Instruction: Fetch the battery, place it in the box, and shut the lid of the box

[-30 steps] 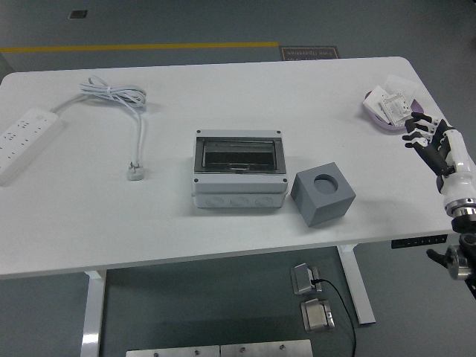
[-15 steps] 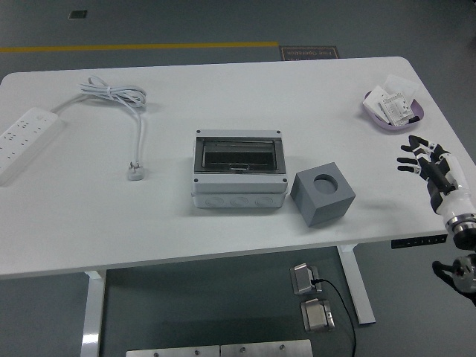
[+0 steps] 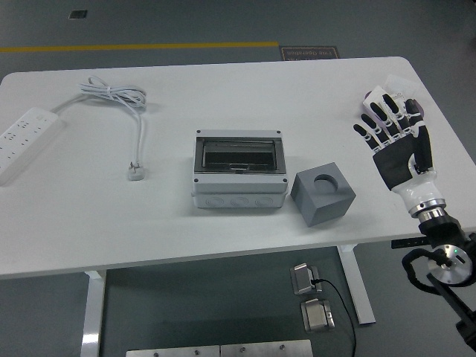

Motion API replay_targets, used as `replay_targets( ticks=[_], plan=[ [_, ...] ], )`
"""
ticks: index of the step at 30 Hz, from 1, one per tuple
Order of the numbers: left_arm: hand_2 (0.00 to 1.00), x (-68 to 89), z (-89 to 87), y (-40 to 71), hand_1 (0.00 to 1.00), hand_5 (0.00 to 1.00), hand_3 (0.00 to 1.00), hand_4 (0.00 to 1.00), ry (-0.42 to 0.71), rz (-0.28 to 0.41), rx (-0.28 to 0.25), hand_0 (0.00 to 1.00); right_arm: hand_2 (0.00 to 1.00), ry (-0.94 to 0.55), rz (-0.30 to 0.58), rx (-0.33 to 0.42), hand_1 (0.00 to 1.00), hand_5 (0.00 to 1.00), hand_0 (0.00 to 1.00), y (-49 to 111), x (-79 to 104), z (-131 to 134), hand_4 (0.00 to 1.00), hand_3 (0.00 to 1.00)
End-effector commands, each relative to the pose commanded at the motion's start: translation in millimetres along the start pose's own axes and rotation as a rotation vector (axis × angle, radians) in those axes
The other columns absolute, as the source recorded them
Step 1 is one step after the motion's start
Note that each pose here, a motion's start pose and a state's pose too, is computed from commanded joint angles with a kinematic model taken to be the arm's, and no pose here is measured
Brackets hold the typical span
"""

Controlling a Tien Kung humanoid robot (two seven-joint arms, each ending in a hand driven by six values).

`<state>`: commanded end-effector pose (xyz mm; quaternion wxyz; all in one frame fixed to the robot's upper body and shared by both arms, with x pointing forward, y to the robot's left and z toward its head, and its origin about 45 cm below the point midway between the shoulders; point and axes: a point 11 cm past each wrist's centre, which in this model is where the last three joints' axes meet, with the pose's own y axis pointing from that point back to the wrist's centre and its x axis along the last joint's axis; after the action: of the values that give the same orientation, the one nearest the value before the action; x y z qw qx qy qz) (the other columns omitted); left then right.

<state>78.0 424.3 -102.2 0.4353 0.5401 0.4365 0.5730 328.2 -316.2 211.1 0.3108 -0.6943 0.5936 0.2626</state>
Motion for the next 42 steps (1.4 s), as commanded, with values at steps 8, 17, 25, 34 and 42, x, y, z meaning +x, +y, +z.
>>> replay_targets(
  ticks=[8,17,25,34,42],
  plan=[
    [0.621,1.6,-3.1,-0.3,0.665,0.205,0.613,0.619,0.005,0.003,0.005,0.634,0.713,-0.221,-0.024,0.012,0.637,0.708,0.584,2.1,-37.2,-4,0.863,0.739],
    [0.621,-4.4,-4.7,-1.1,0.664,0.206,0.612,0.619,0.012,-0.008,0.005,0.634,0.963,0.014,-0.111,0.071,0.937,0.998,0.998,-7.8,-82.7,-33,0.958,0.984],
    [0.621,-5.2,-8.4,-1.7,0.664,0.205,0.612,0.619,0.017,-0.008,0.011,0.633,0.965,0.381,0.003,0.064,0.947,0.998,0.998,-17.8,-80.0,-41,0.955,0.994],
    [0.621,-11.2,-8.8,-2.3,0.665,0.205,0.613,0.619,0.026,-0.019,0.008,0.633,0.829,0.737,0.105,0.11,0.813,0.998,0.914,-22.7,-81.6,-40,0.92,0.82],
    [0.621,-14.6,-7.6,-2.3,0.664,0.206,0.613,0.619,0.03,-0.024,0.006,0.633,0.832,1.056,0.093,0.011,0.822,0.998,0.946,-29.8,-70.9,-41,0.903,0.817]
  ],
)
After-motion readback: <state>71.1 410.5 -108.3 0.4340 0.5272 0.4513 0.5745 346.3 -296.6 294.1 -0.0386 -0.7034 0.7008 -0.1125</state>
